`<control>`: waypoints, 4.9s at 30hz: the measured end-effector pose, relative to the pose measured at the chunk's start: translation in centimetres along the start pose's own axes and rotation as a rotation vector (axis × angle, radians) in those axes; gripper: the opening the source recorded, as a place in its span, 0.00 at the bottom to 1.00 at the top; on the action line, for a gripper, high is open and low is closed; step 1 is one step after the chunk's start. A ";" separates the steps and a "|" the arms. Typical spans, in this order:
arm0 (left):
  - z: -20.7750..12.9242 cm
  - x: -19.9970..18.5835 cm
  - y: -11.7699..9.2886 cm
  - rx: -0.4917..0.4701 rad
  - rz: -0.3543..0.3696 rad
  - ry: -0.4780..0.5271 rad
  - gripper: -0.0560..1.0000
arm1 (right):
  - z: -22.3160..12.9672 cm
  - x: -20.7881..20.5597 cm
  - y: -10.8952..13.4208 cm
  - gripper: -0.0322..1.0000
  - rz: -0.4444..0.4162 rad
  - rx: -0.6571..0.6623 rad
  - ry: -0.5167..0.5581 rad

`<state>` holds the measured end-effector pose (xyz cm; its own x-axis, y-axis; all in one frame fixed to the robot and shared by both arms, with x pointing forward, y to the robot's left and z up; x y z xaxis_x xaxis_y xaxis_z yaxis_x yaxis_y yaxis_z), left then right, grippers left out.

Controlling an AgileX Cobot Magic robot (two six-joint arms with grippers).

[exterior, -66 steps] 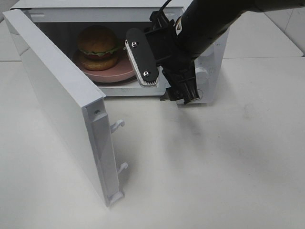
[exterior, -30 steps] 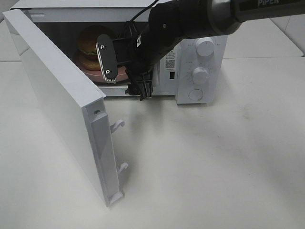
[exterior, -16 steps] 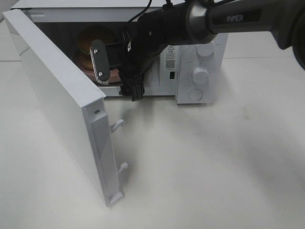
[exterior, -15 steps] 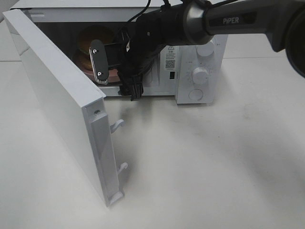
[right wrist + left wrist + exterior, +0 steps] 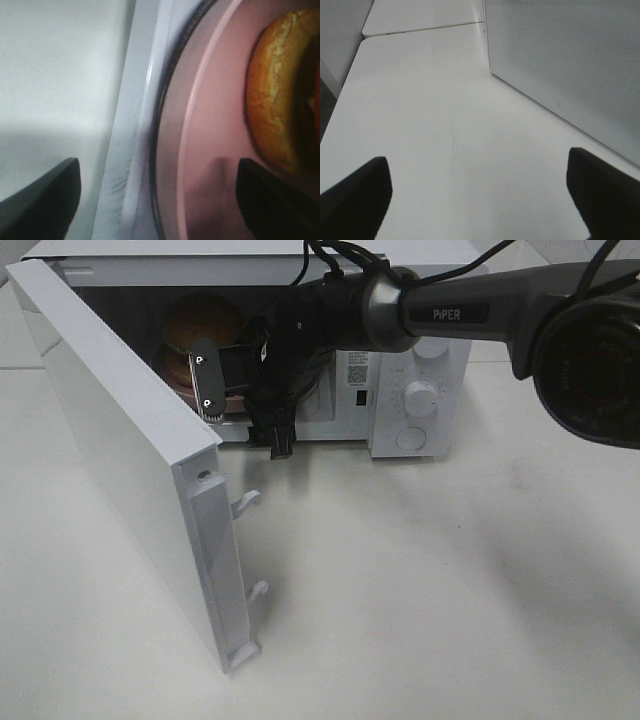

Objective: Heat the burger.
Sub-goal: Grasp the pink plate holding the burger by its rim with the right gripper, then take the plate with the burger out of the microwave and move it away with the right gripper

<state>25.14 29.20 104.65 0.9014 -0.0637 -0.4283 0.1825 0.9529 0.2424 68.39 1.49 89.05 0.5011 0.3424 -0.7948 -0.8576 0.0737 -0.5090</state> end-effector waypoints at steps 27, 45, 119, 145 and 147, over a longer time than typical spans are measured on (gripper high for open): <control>0.0 0.0 0.0 0.000 0.000 0.000 0.87 | 1.1 -1.4 0.2 0.11 0.063 0.027 -0.033; 0.0 0.0 0.0 0.000 0.000 0.000 0.87 | 1.2 -5.0 2.7 0.11 0.165 -0.182 -0.039; 0.0 0.0 0.0 0.000 0.000 0.000 0.87 | -6.8 -19.5 11.6 0.11 0.188 -0.350 -0.104; 0.0 0.0 0.0 0.000 0.000 0.000 0.87 | -10.4 -25.5 17.2 0.11 0.141 -0.304 -0.113; 0.0 0.0 0.0 0.000 0.000 0.000 0.87 | -10.7 -25.9 17.7 0.11 0.138 -0.299 -0.114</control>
<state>25.14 29.20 104.65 0.9014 -0.0637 -0.4283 0.1825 0.9529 0.2424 41.46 -16.05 97.09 0.3522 0.4335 -0.8295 -0.8363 -0.2523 -0.4869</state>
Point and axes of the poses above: a point on each arm's last joint axis where the gripper is mounted, x pointing out along that axis toward the gripper, y along the wrist's bending axis when the last joint is at zero, z = x × y, the point moved 2 cm from there along x, pointing out along that axis toward the gripper, and after that the axes turned 11 degrees about x, right-handed, at the moved point
